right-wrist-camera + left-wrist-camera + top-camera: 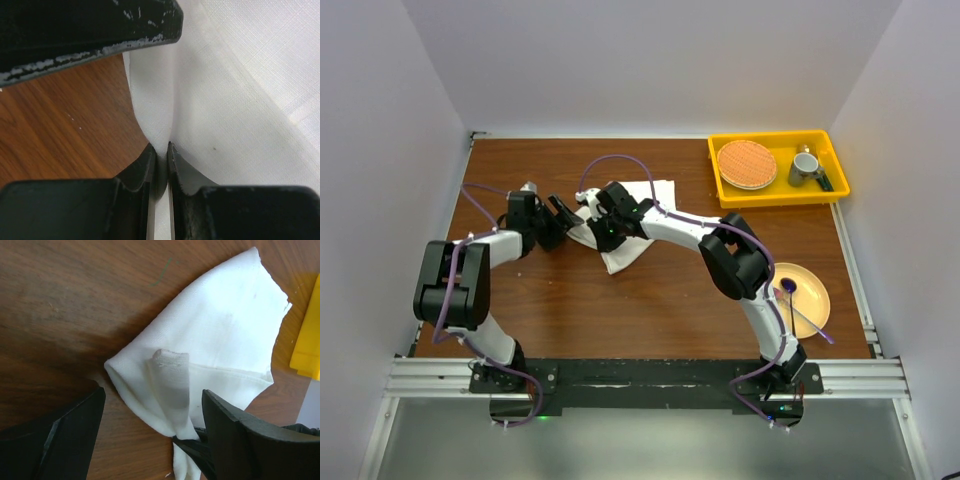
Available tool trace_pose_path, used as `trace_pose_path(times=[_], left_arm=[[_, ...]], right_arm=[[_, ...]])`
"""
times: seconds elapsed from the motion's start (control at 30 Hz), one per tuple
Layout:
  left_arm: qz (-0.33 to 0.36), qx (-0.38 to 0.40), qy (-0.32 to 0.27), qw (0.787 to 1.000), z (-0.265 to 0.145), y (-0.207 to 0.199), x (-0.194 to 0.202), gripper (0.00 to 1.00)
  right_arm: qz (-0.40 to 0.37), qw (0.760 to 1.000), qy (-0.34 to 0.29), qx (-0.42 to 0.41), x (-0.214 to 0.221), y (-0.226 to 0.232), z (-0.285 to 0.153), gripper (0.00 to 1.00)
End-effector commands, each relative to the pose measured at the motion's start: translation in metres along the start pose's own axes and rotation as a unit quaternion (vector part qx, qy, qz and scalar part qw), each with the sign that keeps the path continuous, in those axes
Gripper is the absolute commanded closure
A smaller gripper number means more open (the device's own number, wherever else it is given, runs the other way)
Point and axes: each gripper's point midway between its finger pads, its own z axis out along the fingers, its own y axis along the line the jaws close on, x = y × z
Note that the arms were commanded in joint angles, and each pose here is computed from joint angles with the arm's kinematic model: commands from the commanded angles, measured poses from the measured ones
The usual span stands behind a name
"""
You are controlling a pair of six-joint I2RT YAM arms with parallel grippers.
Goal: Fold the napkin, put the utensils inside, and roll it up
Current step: Roll the napkin with the utensil
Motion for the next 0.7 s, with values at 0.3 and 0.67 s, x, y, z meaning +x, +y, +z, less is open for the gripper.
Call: trace_pose_path(times=[0.3,0.67], left_arm=[[0.028,-0.031,0.004,0.999,0.024,0.019,0.005,0.43],[0.069,-0.089,0.002,0.994,0.019,0.038,0.011,0.36]], right_arm=[[0.010,0.999,0.051,-0.016,0.031,0.007,0.007,1.00],[0.003,0.998,0.053,-0.018,0.029,0.006,0.009,1.00]])
